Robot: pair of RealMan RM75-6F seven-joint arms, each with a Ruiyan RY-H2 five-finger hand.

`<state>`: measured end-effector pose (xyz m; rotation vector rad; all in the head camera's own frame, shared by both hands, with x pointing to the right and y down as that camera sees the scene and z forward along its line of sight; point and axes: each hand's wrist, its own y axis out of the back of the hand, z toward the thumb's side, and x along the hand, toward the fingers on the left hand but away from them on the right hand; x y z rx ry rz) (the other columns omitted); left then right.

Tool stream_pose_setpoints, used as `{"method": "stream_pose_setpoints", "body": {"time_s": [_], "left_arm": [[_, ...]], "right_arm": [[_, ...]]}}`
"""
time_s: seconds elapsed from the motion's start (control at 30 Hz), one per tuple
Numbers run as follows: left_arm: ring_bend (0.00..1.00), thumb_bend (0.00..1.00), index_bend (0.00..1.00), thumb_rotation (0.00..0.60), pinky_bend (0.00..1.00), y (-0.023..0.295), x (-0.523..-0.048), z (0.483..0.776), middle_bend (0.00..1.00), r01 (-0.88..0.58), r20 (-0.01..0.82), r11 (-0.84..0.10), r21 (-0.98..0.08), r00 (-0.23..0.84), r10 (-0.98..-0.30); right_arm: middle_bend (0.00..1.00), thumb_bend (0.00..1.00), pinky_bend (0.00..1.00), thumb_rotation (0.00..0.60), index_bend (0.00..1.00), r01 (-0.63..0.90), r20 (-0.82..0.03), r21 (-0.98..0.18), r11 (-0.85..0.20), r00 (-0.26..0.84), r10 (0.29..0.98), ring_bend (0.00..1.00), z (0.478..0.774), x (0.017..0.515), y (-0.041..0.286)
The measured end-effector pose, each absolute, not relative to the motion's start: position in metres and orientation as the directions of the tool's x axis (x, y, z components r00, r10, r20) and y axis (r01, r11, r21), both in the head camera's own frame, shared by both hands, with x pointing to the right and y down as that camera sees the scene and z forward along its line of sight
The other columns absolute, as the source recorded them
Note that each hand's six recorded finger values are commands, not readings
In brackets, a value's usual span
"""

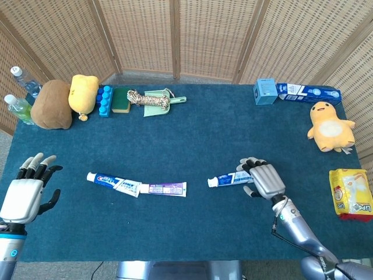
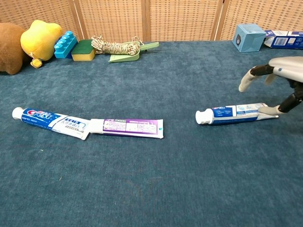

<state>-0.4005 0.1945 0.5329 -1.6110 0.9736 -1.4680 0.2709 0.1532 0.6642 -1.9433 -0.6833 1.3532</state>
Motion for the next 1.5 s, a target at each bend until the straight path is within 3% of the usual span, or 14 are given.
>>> {"method": "stream_pose_setpoints", "body": {"time_s": [0.7,1.13,1.37,1.5], "left_arm": [[0.05,0.36,0.25,0.6,0.07,0.196,-0.408,0.537,0.12,-0.066,0.439,-0.441,-0.895,0.047,-0.897],[0.05,0.36,0.25,0.6,0.07,0.197,-0.411,0.537,0.11,-0.074,0.431,-0.433,-0.898,0.042,-0.901],[0.04,0.36,0.25,0.6,0.07,0.197,-0.411,0.534,0.1,-0.077,0.423,-0.425,-0.902,0.041,-0.905],[0.04,0.36,0.25,0.6,0.07,0.197,-0.413,0.53,0.1,-0.078,0.409,-0.411,-0.908,0.035,-0.912]], "right_arm": [[0.22,0.31,0.25,0.6,0.33,-0.126,-0.671,-0.738,-0.663,0.24,0.702,0.14,0.703,0.265,0.144],[0.22,0.31,0.25,0.6,0.35,-0.156,-0.688,-0.725,-0.671,0.214,0.693,0.13,0.71,0.267,0.145],[0.23,0.34,0.25,0.6,0.47,-0.164,-0.7,-0.713,-0.682,0.221,0.679,0.12,0.712,0.263,0.145],[0.33,0.4,0.27,0.6,0.61,-0.159,-0.706,-0.706,-0.69,0.235,0.668,0.19,0.714,0.255,0.145]]}}
